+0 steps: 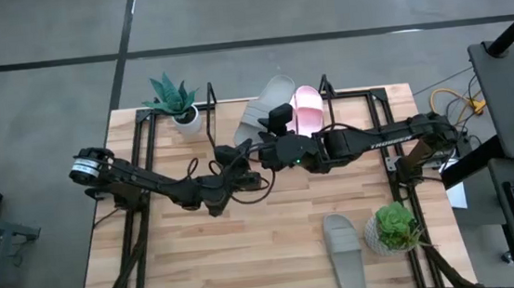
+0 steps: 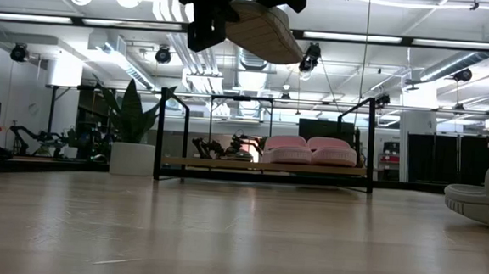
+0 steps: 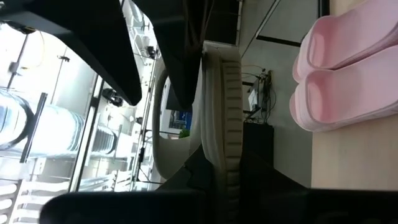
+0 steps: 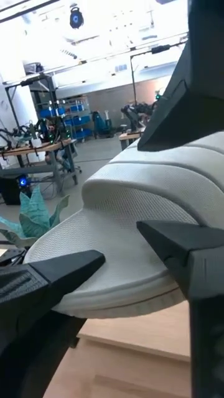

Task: Pick and place slides into the shelf
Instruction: Put the top gray slide on the shelf

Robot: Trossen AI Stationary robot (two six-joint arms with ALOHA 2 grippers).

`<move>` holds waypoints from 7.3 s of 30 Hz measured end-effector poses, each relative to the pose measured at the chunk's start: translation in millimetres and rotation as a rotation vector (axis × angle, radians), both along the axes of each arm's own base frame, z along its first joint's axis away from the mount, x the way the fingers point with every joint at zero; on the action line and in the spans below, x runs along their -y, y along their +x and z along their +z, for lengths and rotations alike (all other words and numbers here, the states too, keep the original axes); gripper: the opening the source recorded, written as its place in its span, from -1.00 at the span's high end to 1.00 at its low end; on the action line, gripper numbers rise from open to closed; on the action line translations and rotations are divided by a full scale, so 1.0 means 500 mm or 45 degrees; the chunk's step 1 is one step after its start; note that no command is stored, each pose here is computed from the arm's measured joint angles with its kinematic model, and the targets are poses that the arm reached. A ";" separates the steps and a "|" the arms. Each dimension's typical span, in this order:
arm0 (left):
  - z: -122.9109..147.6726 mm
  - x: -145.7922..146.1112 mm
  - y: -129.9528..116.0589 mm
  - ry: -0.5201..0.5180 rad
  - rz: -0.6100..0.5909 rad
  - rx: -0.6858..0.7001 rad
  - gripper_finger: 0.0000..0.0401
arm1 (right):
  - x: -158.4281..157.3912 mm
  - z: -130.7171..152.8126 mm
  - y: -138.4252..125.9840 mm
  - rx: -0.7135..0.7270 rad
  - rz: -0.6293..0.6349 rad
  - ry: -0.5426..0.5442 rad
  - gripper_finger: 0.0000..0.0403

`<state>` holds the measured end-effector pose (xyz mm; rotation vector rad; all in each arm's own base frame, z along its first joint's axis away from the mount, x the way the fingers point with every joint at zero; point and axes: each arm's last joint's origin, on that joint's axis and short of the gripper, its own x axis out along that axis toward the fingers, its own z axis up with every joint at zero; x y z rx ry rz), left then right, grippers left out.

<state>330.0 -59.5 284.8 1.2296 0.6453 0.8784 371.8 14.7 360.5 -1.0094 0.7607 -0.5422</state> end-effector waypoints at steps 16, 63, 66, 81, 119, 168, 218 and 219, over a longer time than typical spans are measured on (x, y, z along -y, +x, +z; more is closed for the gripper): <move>-0.003 0.000 -0.002 0.000 -0.008 0.002 0.94 | 0.006 -0.002 0.000 -0.039 -0.012 -0.040 0.93; -0.021 -0.022 -0.067 -0.031 -0.096 0.067 0.94 | -0.008 0.063 -0.135 -0.157 0.285 0.131 0.06; -0.023 -0.022 -0.067 -0.028 -0.105 0.059 0.94 | -0.006 0.074 -0.140 -0.097 0.328 0.190 0.10; -0.017 -0.020 -0.063 0.019 -0.154 0.012 0.94 | 0.164 0.119 -0.175 0.290 0.431 1.097 0.05; -0.009 -0.034 -0.056 0.059 -0.201 0.005 0.94 | 0.236 0.073 -0.147 0.246 0.485 1.428 0.91; -0.027 0.056 -0.202 -0.320 -0.602 0.181 0.11 | 0.315 -0.062 -0.073 0.092 1.292 1.643 0.96; -0.059 -0.045 -0.124 -0.191 0.029 0.125 0.90 | 0.191 0.049 -0.097 0.201 0.507 0.877 0.29; -0.060 -0.049 -0.115 -0.181 0.055 0.111 0.90 | 0.179 0.053 -0.096 0.203 0.501 0.840 0.23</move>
